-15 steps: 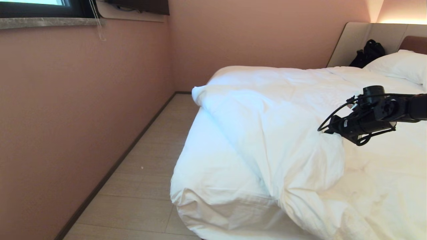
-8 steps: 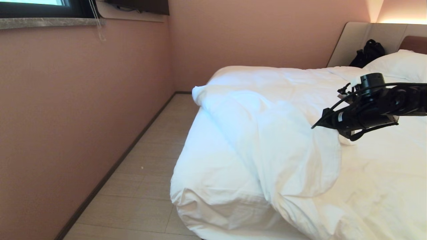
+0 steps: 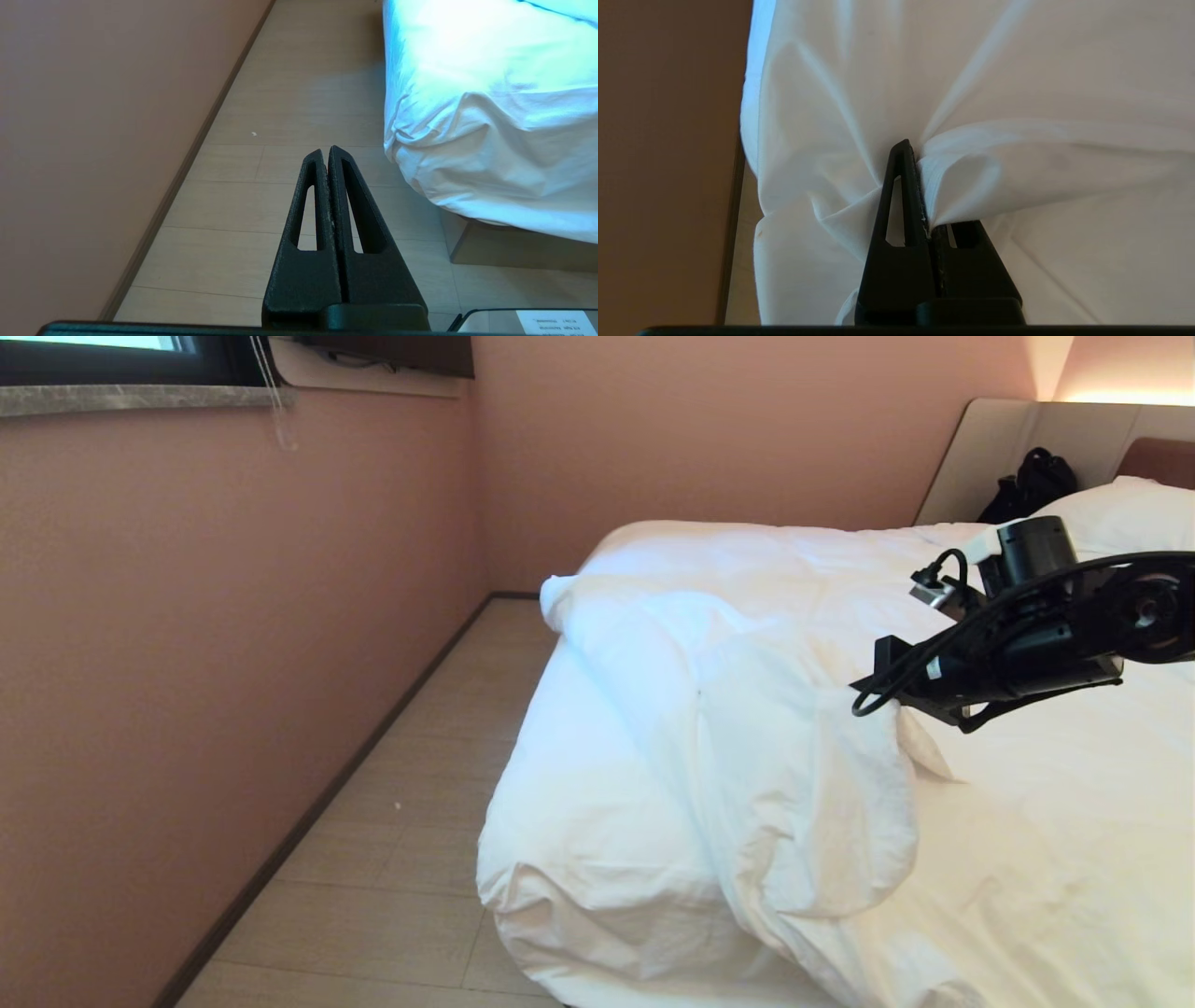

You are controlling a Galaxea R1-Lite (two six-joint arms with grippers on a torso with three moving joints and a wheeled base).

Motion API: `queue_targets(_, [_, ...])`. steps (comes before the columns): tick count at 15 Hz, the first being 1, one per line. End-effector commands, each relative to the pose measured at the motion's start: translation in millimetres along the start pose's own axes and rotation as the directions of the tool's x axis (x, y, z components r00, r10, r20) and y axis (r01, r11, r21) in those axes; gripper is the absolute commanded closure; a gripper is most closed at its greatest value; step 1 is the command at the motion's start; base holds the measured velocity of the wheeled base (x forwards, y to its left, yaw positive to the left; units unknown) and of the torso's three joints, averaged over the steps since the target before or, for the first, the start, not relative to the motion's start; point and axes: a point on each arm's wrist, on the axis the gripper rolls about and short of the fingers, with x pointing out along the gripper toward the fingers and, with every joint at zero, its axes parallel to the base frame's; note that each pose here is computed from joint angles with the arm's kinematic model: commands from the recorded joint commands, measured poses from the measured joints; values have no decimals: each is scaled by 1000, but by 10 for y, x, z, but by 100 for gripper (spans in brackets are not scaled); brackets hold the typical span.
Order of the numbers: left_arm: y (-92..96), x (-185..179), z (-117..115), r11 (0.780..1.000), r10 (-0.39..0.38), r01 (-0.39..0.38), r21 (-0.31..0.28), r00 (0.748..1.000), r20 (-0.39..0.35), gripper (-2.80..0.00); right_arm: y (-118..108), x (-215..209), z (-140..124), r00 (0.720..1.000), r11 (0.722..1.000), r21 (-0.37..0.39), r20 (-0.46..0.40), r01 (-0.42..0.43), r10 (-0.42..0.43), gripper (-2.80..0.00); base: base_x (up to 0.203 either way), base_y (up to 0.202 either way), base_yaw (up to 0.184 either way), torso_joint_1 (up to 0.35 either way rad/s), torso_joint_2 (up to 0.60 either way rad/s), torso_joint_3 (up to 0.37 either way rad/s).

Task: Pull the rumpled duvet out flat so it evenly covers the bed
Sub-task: Flatten the corners of the folded blanket

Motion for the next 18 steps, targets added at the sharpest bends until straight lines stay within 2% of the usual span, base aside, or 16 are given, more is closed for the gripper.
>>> queue_targets(1, [0, 1, 0, 1000, 0, 0, 0, 1000, -2, 0, 182, -106, -115, 999, 998, -52, -14, -40, 39, 0, 0, 0, 0, 0, 0, 0])
queue_targets(3, [0, 1, 0, 1000, 0, 0, 0, 1000, -1, 0, 443, -100, -336, 993, 988, -112, -78, -102, 94, 0, 0, 0, 0, 0, 0, 0])
queue_targets(8, [0, 1, 0, 1000, 0, 0, 0, 1000, -2, 0, 740, -43, -670, 972, 969, -176, -185, -176, 143, 0, 0, 0, 0, 0, 0, 0])
queue_targets(18, [0, 1, 0, 1000, 0, 0, 0, 1000, -2, 0, 950, 110, -966, 942, 950, -215, -295, -228, 159, 0, 0, 0, 0, 0, 0, 0])
